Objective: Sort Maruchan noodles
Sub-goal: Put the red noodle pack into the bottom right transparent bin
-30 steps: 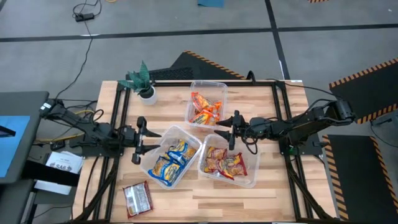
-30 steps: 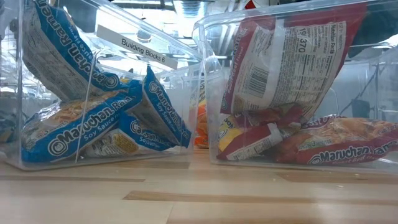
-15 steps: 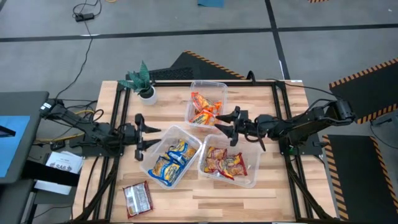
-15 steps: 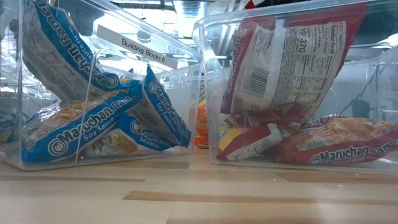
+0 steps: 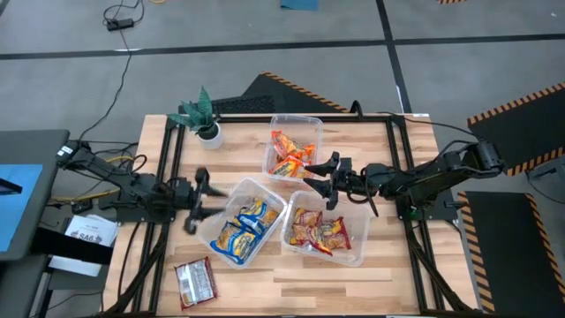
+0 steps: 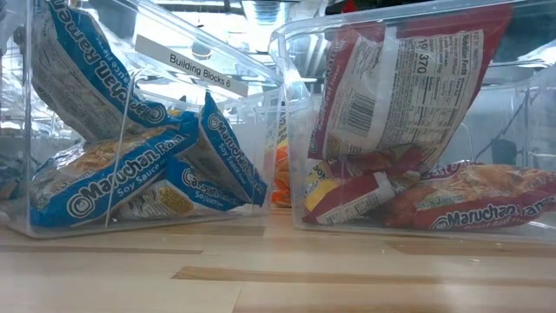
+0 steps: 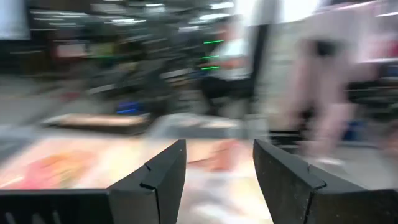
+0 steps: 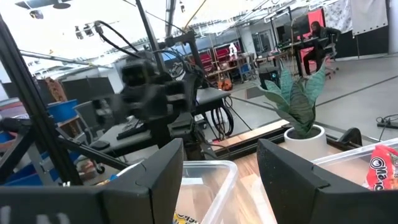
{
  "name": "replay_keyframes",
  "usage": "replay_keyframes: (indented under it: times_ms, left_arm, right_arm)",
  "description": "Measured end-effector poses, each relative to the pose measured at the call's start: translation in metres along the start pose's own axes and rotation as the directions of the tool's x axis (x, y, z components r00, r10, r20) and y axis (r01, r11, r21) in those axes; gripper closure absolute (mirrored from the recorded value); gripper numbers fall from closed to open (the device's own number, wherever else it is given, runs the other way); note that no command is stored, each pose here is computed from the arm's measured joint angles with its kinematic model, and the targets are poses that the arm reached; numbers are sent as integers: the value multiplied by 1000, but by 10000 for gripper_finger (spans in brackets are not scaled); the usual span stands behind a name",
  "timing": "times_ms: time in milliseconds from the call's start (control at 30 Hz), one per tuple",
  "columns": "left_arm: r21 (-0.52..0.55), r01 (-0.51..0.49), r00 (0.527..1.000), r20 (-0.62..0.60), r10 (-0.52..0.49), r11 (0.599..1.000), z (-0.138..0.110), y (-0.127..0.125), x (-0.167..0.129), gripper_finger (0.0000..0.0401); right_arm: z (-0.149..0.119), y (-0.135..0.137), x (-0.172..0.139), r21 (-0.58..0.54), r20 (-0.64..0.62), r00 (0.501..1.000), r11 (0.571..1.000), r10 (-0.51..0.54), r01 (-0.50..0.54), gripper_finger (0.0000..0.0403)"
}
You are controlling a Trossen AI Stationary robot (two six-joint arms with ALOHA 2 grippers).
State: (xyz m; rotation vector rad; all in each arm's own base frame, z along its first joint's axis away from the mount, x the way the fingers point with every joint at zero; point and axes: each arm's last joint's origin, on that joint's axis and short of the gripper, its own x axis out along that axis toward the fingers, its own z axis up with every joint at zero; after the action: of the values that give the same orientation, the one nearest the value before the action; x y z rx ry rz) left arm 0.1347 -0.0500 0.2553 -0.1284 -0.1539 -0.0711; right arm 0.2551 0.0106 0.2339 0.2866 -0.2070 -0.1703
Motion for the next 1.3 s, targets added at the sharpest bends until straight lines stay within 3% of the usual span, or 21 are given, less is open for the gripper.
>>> replay_keyframes:
  times_ms: [133, 267, 367, 433, 567, 733, 933, 1067, 1167, 1300]
  left_arm:
    - [-43, 332, 943, 40, -331, 942, 20, -18, 0, 227]
    - [-9, 439, 897, -44, -439, 898, 24, -43, 1, 227]
    - [6, 408, 897, -187, -400, 913, 25, -67, 8, 227]
    - [3, 410, 874, -288, -392, 912, 28, -85, 13, 227]
    - [-29, 431, 791, -470, -393, 902, 35, -128, 23, 227]
    - [22, 346, 692, -681, -239, 938, 36, -176, 33, 227]
    - [140, 258, 445, -896, 11, 956, 8, -215, 31, 227]
    - [108, 151, 247, -967, 69, 983, -23, -233, 29, 227]
    - [57, 126, 160, -986, 37, 990, -48, -246, 27, 227]
    - [89, 195, 83, -994, 74, 977, -77, -254, 27, 227]
  right_arm:
    - [0, 0, 0, -2, -3, 1000, 1000, -1, 1, 177]
    - [-3, -1, 0, -11, -28, 1000, 1000, -7, 7, 177]
    - [-4, -2, 0, -17, -46, 999, 1000, -15, 14, 177]
    - [-5, -2, 0, -18, -50, 999, 1000, -16, 15, 177]
    - [-5, -2, 0, -18, -50, 999, 1000, -16, 15, 177]
    - [-5, -2, 0, -18, -51, 999, 1000, -16, 15, 177]
    - [-7, -2, 0, -23, -67, 998, 1000, -21, 19, 177]
    - [-8, -3, 0, -26, -79, 997, 999, -24, 22, 177]
    - [-8, -3, 0, -26, -80, 996, 999, -24, 22, 177]
    - [-8, -3, 0, -26, -80, 997, 999, -24, 22, 177]
